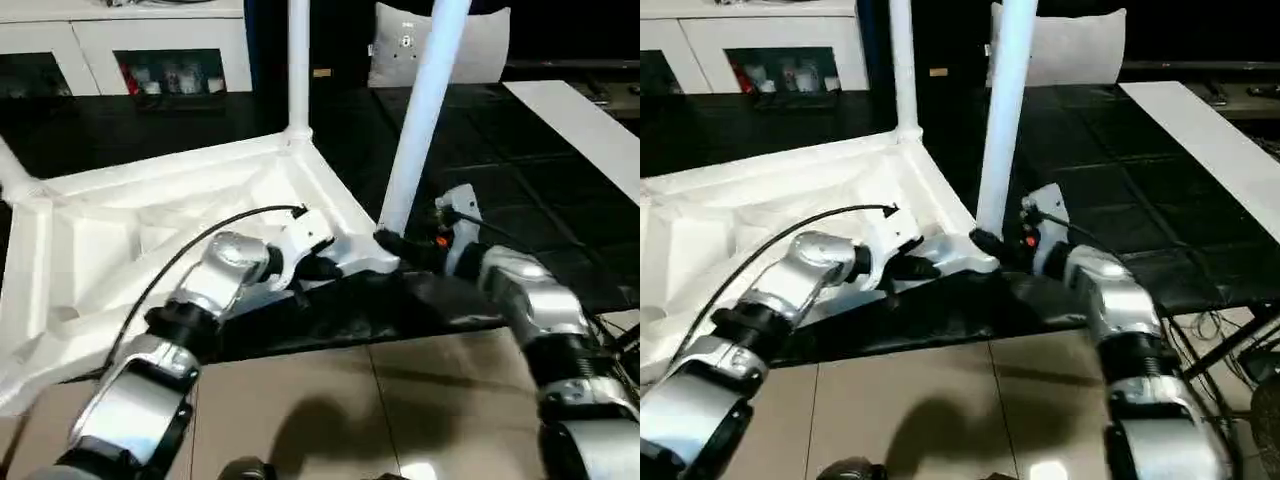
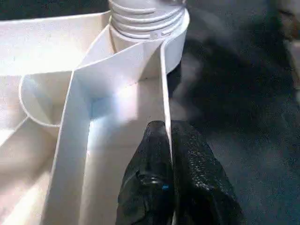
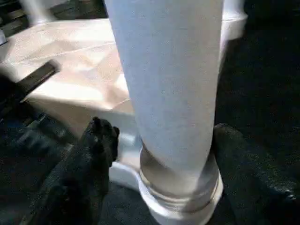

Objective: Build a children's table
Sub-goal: Rotate leg to tighten

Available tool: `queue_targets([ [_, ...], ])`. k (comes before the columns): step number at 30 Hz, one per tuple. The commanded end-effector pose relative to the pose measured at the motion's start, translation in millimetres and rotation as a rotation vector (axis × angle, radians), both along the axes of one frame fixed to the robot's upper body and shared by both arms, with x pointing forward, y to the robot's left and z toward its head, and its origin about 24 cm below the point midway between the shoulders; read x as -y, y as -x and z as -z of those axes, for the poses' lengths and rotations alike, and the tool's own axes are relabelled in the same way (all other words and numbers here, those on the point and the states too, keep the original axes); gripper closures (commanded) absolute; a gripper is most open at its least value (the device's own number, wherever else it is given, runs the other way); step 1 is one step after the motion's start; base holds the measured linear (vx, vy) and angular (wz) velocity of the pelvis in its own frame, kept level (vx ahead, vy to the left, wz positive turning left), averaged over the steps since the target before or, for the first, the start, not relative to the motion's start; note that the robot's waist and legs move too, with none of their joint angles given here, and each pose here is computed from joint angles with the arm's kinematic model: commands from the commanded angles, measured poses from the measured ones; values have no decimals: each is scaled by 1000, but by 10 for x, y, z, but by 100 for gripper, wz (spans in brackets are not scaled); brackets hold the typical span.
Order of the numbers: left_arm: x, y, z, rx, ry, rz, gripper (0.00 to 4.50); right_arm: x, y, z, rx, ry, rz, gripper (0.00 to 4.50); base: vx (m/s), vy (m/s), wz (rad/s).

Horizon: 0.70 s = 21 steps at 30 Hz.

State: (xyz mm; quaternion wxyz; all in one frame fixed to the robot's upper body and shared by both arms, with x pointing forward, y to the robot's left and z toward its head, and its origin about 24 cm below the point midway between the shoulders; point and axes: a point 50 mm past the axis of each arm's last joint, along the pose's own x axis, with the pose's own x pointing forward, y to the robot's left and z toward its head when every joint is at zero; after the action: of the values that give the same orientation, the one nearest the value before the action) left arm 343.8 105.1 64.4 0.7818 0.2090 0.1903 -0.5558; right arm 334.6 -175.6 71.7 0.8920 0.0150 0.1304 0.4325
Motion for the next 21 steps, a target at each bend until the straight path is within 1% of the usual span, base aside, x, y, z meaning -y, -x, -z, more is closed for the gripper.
queue_targets([
  [1, 30, 39, -84, 45, 4, 133, 450, 39, 46, -63, 20, 15, -82, 77, 0, 0, 0],
  [5, -26, 71, -83, 41, -20, 202, 450, 107, 85, -75, 17, 53, -138, 68, 0, 0, 0],
  [6, -66, 103, -86, 31, -38, 267, 450, 144, 127, -90, 18, 78, -212, 68, 0, 0, 0],
  [7, -85, 127, -89, 22, -49, 313, 450, 156, 164, -106, 16, 79, -278, 68, 0, 0, 0],
  [9, -101, 151, -88, 14, -63, 358, 450, 161, 201, -120, 20, 85, -342, 96, 0, 0, 0],
  [11, -126, 187, -72, 0, -96, 425, 450, 152, 250, -121, 14, 93, -426, 103, 0, 0, 0],
  [12, -129, 192, -70, -2, -100, 432, 450, 150, 256, -120, 12, 93, -436, 116, 0, 0, 0],
  [13, -138, 212, -70, -12, -112, 467, 450, 136, 282, -117, 0, 91, -480, 116, 0, 0, 0],
  [15, -143, 227, -73, -20, -119, 491, 450, 122, 303, -115, -9, 87, -514, 142, 0, 0, 0],
  [16, -148, 252, -77, -31, -134, 535, 450, 89, 336, -111, -26, 74, -569, 148, 0, 0, 0],
  [18, -150, 267, -77, -34, -144, 562, 450, 61, 357, -107, -36, 62, -605, 162, 0, 0, 0],
  [19, -150, 268, -76, -34, -145, 563, 450, 59, 359, -106, -37, 61, -608, 186, 0, 0, 0],
  [21, -149, 277, -75, -36, -144, 580, 450, 26, 381, -96, -47, 43, -644, 192, 0, 0, 0],
])
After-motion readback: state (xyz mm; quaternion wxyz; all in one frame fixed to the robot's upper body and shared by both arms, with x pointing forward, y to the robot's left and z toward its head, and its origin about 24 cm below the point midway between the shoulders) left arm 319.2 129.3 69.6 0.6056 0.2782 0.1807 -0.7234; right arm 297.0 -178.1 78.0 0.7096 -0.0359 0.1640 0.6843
